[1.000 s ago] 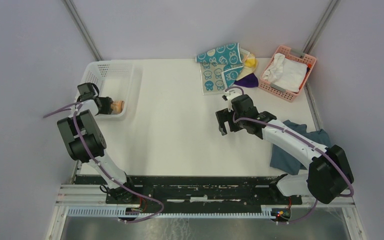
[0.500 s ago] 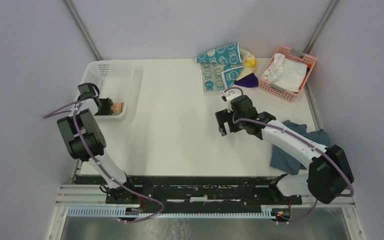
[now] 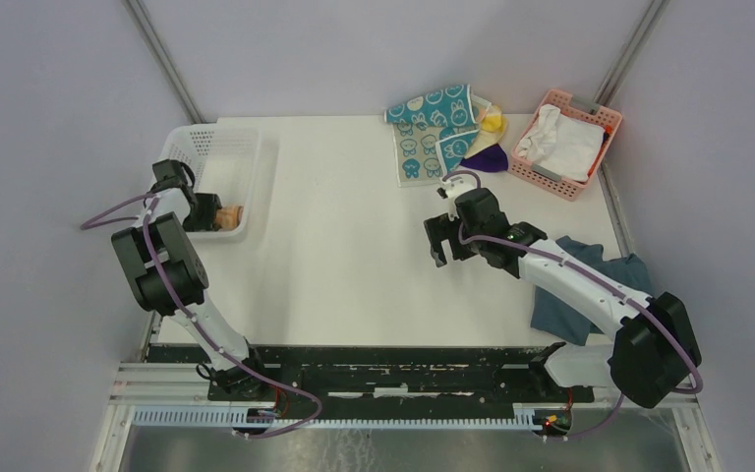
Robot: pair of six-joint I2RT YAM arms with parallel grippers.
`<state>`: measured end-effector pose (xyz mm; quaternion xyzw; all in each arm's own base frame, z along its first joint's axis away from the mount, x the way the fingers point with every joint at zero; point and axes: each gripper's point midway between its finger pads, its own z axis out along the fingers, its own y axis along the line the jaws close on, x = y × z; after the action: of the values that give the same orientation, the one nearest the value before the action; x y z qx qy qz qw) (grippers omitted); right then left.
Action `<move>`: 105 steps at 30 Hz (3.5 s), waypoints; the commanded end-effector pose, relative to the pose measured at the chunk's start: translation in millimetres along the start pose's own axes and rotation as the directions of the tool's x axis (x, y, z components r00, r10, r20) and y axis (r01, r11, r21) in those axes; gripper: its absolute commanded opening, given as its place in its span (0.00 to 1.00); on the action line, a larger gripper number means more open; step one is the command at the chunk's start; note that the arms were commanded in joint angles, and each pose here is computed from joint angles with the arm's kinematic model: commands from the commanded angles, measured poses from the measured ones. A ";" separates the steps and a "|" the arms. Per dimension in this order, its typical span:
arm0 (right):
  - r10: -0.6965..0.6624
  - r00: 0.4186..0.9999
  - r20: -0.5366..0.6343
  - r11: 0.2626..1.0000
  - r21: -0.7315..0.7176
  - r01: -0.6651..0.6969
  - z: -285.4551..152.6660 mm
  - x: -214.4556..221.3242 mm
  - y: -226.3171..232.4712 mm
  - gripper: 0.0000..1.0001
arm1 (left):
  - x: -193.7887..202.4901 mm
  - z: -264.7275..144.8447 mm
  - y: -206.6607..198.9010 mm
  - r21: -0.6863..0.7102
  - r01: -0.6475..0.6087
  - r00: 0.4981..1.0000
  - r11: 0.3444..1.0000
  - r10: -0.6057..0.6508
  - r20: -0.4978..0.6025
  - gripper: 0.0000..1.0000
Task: Roll the towels
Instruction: Place the towel in the bin, then move the towel to the center of the board.
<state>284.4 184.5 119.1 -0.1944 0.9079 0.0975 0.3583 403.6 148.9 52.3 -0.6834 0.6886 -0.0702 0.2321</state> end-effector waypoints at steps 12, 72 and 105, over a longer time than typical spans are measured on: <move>-0.011 0.996 0.093 1.000 0.010 0.010 -12.0 -20.2 0.7 1.00 | -15.9 -30.5 -16.2 0.039 0.015 0.999 0.999 -0.017 0.051 0.69; -0.031 0.997 0.070 0.997 0.068 0.026 -12.3 -22.4 -6.1 1.00 | -25.8 -33.0 -30.0 0.068 -0.117 0.984 0.991 0.106 0.143 0.70; 0.215 0.923 0.320 0.904 0.291 -0.311 98.1 -142.8 -118.7 1.00 | 165.4 -242.7 -52.5 0.417 -0.903 0.357 0.107 0.728 0.586 0.78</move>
<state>439.0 146.1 129.8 -0.0474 0.8989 0.0050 0.4355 370.7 -55.3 226.8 -0.1076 0.8532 -0.1242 0.4951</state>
